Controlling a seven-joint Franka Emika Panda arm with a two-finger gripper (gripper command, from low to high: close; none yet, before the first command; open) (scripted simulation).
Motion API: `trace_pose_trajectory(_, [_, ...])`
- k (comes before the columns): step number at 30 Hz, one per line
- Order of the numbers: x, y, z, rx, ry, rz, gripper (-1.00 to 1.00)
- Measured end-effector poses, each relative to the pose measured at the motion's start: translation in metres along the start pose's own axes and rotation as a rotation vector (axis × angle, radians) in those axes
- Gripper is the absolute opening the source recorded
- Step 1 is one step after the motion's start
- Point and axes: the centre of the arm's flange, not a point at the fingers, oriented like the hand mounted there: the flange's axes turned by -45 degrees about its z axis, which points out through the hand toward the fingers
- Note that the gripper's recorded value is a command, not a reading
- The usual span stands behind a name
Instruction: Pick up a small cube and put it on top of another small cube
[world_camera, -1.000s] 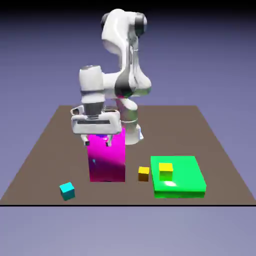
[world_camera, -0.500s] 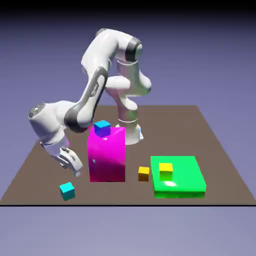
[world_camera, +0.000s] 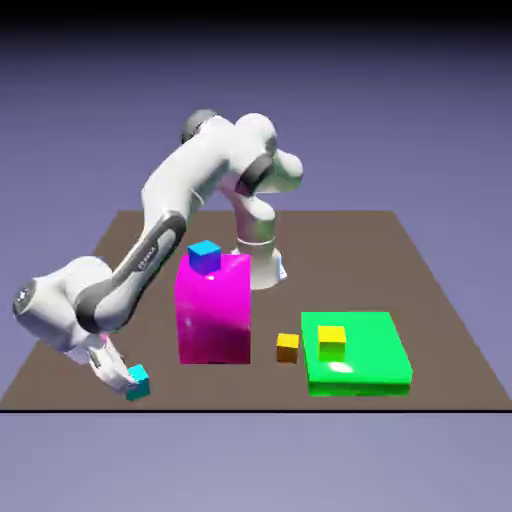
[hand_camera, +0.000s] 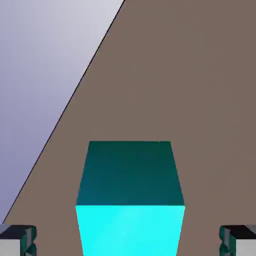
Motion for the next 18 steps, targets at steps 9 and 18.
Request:
trace_pose_trajectory(9, [-0.05,-0.002,-0.086,0.01,-0.043,-0.044,-1.0])
trace_pose_trajectory(18, [-0.147,-0.004,-0.125,-0.023,-0.103,-0.178,-1.0])
